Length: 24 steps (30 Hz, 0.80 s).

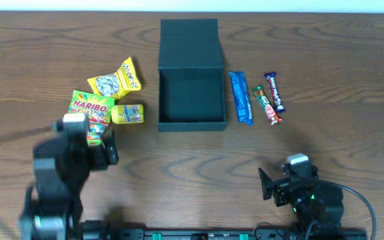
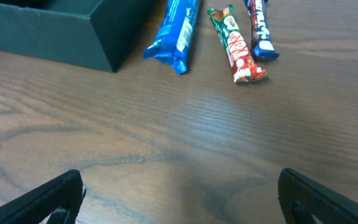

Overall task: Pack container
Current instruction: 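Move the left gripper toward the Haribo gummy bag, then grasp the Haribo gummy bag with the left gripper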

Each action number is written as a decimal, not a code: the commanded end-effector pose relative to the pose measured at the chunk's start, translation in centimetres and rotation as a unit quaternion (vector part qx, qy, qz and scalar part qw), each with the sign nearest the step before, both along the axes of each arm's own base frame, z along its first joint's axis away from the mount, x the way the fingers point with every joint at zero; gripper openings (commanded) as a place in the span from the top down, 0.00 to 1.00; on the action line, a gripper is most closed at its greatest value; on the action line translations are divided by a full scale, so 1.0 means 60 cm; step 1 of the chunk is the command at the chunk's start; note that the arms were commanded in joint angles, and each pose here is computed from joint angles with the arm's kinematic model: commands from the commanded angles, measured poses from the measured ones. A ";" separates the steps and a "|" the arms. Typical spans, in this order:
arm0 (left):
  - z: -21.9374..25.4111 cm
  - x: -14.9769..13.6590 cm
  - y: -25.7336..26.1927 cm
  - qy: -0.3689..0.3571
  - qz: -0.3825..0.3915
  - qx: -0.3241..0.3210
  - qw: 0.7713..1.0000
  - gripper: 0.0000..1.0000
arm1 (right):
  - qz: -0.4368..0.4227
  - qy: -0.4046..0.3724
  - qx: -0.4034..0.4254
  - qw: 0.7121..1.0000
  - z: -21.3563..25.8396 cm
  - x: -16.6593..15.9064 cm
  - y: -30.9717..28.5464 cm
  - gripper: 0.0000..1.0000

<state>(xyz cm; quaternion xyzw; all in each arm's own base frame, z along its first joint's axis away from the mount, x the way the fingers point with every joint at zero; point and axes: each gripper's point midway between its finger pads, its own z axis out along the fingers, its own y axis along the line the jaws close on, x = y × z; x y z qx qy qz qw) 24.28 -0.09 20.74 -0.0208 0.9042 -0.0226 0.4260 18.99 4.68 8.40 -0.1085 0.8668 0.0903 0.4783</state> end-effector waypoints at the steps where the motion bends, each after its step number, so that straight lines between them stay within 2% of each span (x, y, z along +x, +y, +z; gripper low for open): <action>1: -0.009 0.038 0.023 0.072 -0.032 0.089 0.993 0.05 | -0.006 0.000 0.004 1.000 0.000 0.001 -0.002 0.01; 6: -0.078 0.102 0.041 0.154 -0.033 0.107 0.982 0.05 | -0.006 0.000 0.004 1.000 0.000 0.001 -0.002 0.01; 11: -0.153 0.107 0.090 0.237 -0.003 0.130 0.963 0.05 | -0.006 0.000 0.004 1.000 0.000 0.001 -0.002 0.01; 16: -0.187 0.112 0.134 0.258 -0.003 0.111 0.960 0.05 | -0.006 0.000 0.004 1.000 0.000 0.001 -0.002 0.01; 20: -0.215 0.121 0.141 0.257 -0.038 0.068 0.963 0.05 | -0.006 0.000 0.004 1.000 0.000 0.001 -0.002 0.01; 24: -0.253 0.128 0.143 0.278 -0.049 0.063 0.957 0.05 | -0.006 0.000 0.004 1.000 0.000 0.001 -0.002 0.01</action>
